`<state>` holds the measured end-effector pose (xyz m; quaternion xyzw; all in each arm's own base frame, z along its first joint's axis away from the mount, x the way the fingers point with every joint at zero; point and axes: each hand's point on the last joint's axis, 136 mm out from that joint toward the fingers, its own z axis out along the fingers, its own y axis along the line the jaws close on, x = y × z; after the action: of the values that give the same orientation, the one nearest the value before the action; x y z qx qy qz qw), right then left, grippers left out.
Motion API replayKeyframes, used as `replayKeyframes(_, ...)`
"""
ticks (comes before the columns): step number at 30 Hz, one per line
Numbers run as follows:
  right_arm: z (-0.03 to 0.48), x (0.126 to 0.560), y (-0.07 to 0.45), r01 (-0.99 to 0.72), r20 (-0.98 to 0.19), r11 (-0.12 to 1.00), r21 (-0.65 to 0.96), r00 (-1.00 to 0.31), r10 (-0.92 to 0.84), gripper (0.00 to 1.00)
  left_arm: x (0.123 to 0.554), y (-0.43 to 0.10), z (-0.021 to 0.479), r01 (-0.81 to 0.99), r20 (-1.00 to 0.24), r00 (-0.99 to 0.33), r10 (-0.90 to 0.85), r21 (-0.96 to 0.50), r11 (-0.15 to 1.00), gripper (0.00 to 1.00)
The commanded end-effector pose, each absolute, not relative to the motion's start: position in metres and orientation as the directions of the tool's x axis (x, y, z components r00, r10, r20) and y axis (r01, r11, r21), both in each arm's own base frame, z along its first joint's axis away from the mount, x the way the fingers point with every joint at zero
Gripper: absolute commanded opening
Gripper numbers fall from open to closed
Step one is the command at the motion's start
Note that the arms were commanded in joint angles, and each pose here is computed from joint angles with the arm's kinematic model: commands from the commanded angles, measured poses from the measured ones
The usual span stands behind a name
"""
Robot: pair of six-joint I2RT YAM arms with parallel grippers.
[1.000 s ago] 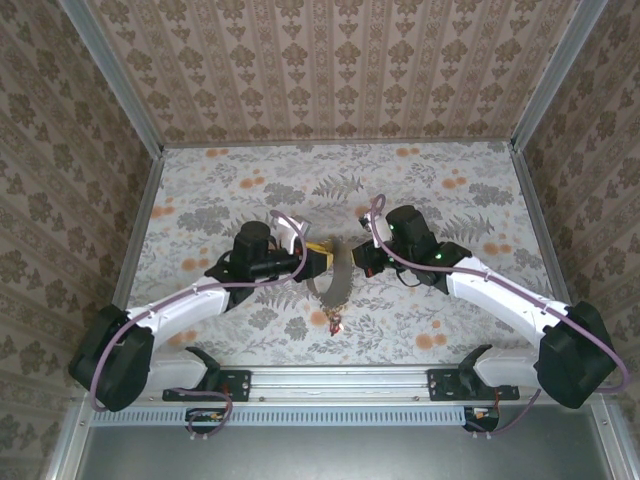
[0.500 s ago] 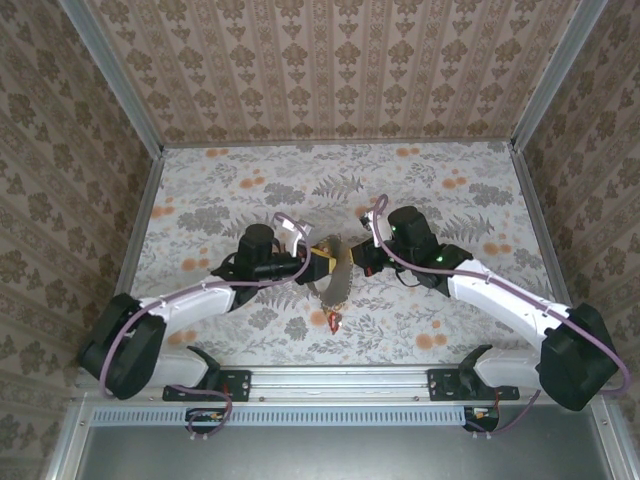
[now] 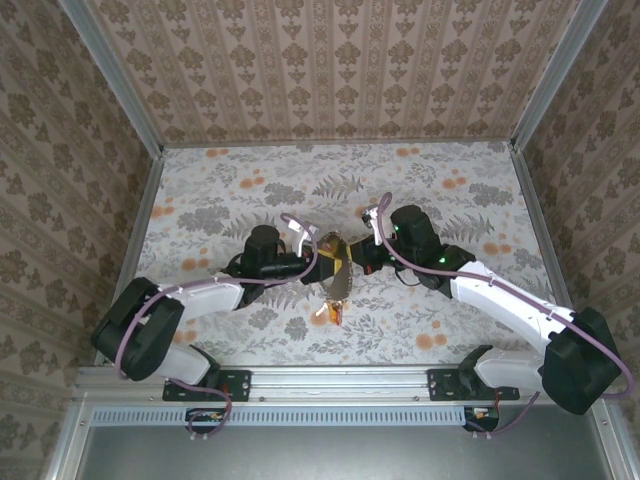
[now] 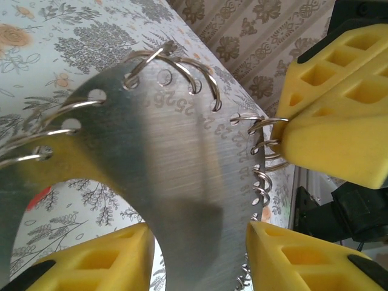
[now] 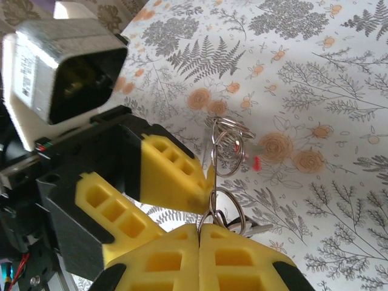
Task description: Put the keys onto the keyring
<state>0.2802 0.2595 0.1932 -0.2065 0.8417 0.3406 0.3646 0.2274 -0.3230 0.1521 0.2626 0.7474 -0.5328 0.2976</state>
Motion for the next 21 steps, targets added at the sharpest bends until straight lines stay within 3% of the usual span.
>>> replayKeyframes(1, 0.206, 0.276, 0.271, -0.626, -0.768, 0.626, 0.466, -0.637, -0.065, 0.00, 0.219, -0.335, 0.166, 0.736, -0.741, -0.669, 0.059, -0.651, 0.185, 0.45)
replayKeyframes(3, 0.206, 0.275, 0.271, -0.626, -0.767, 0.620, 0.473, -0.639, -0.060, 0.00, 0.219, -0.338, 0.167, 0.738, -0.741, -0.670, 0.050, -0.656, 0.159, 0.52)
replayKeyframes(7, 0.207, 0.274, 0.272, -0.629, -0.768, 0.610, 0.483, -0.639, -0.050, 0.00, 0.217, -0.341, 0.178, 0.754, -0.756, -0.654, 0.008, -0.651, 0.086, 0.52)
replayKeyframes(16, 0.214, 0.271, 0.271, -0.642, -0.780, 0.602, 0.474, -0.624, -0.052, 0.00, 0.210, -0.341, 0.184, 0.770, -0.770, -0.638, 0.002, -0.638, 0.029, 0.04)
replayKeyframes(17, 0.216, 0.270, 0.271, -0.652, -0.787, 0.596, 0.469, -0.615, -0.053, 0.05, 0.209, -0.340, 0.186, 0.773, -0.773, -0.634, 0.002, -0.634, 0.024, 0.00)
replayKeyframes(21, 0.241, 0.257, 0.272, -0.722, -0.842, 0.546, 0.424, -0.536, -0.057, 0.33, 0.203, -0.335, 0.201, 0.802, -0.803, -0.597, 0.000, -0.597, -0.016, 0.00)
